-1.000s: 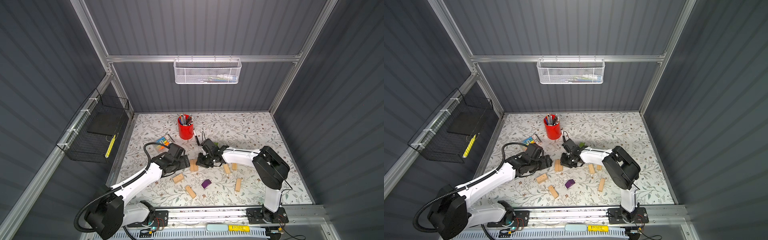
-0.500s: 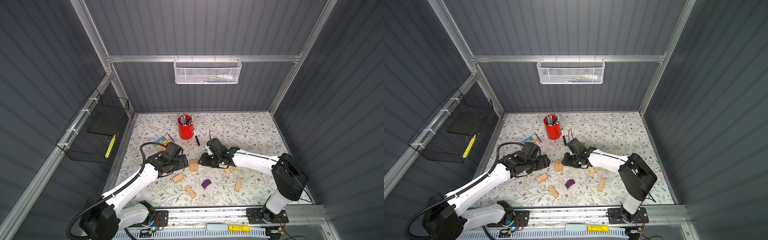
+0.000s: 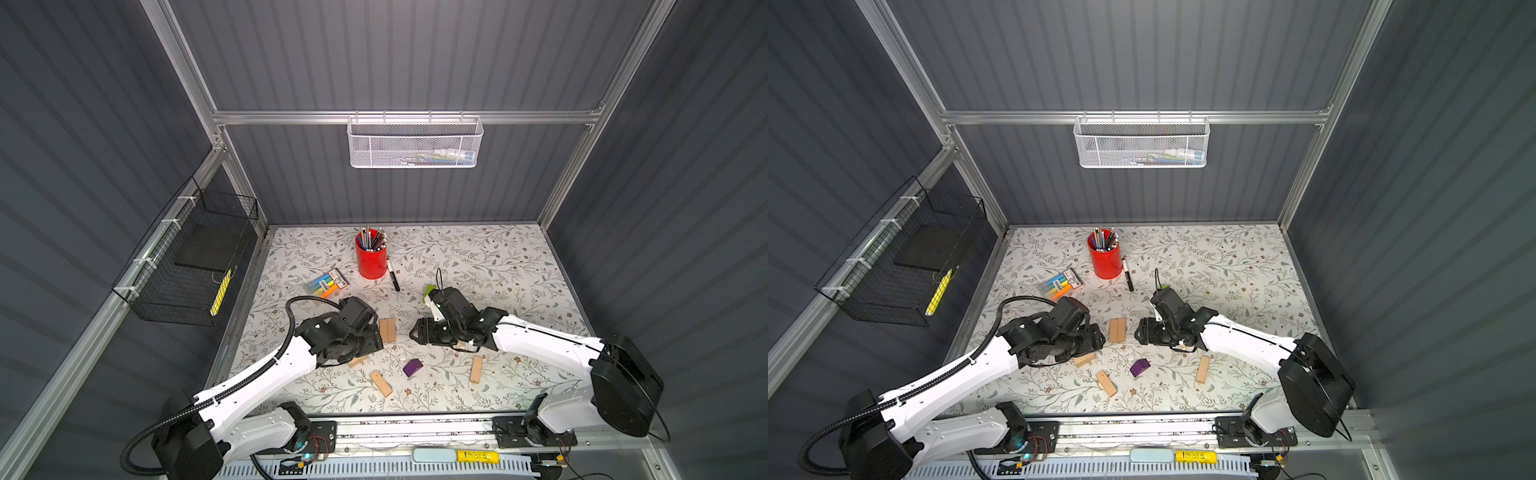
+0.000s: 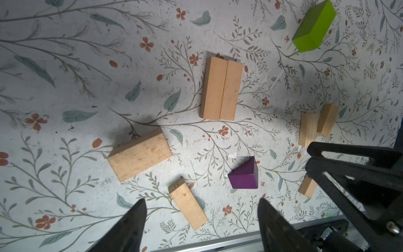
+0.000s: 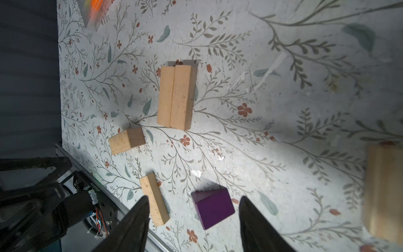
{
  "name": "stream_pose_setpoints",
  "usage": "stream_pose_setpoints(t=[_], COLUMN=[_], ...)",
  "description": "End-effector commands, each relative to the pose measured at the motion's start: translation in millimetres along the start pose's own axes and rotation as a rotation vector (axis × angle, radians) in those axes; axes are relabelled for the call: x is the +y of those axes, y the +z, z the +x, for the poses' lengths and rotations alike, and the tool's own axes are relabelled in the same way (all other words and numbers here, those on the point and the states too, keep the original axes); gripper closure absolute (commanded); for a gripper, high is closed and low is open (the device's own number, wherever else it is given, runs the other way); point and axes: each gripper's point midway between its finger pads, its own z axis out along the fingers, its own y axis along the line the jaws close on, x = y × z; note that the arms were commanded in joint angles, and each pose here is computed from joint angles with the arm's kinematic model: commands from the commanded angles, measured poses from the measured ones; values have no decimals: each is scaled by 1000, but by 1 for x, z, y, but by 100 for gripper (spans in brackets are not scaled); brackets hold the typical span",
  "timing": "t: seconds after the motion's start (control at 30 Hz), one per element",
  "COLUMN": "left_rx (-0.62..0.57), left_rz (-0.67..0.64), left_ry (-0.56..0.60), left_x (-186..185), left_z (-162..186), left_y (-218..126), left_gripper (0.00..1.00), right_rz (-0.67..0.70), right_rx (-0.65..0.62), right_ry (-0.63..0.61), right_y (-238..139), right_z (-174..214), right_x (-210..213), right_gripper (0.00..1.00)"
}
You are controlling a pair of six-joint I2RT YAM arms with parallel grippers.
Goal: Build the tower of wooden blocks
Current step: 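Open the right gripper and lift it away from the paired blocks, then move the left gripper over a small wooden block while the right gripper withdraws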
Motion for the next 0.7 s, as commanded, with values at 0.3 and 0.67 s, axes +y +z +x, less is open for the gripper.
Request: stream_pose_setpoints(t=[0.3, 0.67], left_rx=[33, 68], left_rz=[-142, -218], left_ry=[8, -61], left_x=[-6, 9], left_z=[51, 97], left_y=[19, 38], left_gripper=[21, 27], right_rz=[46, 23], right_rx=[-5, -47], right_ry=[-5, 46], right_y=[-8, -25], right_z=[23, 19], right_x=[-31, -43], right_gripper=[15, 1])
